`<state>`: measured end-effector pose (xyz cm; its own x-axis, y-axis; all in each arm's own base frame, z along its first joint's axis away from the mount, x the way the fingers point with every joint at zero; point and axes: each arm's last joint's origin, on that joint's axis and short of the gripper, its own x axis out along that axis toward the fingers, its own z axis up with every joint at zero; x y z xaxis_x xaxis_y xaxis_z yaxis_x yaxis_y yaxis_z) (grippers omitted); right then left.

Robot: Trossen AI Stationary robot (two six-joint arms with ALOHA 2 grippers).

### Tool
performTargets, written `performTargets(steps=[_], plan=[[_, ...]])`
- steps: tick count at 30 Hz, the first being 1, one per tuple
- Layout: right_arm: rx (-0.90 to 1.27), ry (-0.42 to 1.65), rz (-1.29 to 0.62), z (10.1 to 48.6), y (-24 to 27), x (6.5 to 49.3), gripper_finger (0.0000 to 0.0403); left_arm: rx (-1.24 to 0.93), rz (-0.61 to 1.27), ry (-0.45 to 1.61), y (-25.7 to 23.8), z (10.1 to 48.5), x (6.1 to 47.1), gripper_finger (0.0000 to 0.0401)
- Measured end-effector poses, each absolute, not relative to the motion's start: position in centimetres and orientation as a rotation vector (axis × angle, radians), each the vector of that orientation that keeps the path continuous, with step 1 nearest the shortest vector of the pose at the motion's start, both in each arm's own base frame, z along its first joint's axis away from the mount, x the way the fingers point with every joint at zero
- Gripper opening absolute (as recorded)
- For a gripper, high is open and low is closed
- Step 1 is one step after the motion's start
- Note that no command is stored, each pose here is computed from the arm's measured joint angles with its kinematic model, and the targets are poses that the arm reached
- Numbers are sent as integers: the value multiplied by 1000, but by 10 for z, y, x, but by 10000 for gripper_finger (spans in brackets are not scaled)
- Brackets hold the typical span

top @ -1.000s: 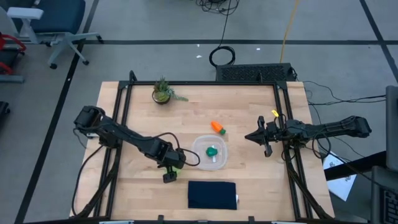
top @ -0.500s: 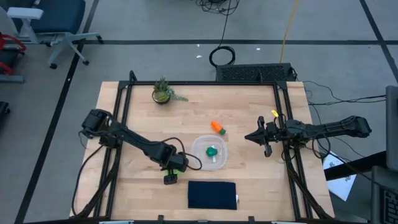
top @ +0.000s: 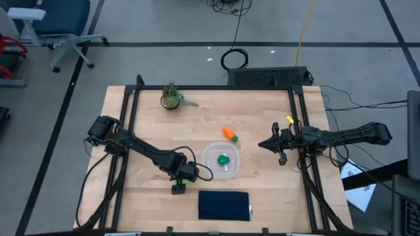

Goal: Pick and placing Produce into tupperware
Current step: Put the green starfruit into the transparent bin

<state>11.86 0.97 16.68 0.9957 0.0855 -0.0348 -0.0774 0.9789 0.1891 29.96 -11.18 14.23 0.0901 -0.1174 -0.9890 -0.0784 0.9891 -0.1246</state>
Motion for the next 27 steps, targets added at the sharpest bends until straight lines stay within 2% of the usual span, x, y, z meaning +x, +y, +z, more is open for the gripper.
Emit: performTargets(steps=[5, 8, 18, 21, 27], plan=[[189, 43, 82, 167, 10, 119, 0, -164, -33, 1485, -112, 142, 299, 396], [189, 43, 81, 167, 10, 119, 0, -166, -37, 1489, -112, 142, 299, 380], [181, 42, 82, 167, 10, 119, 0, -148, -38, 1496, -111, 141, 299, 250], [177, 42, 82, 167, 10, 119, 0, -149, -43, 1495, -111, 141, 299, 222], [177, 42, 82, 167, 10, 119, 0, -149, -44, 1498, -111, 141, 298, 225]])
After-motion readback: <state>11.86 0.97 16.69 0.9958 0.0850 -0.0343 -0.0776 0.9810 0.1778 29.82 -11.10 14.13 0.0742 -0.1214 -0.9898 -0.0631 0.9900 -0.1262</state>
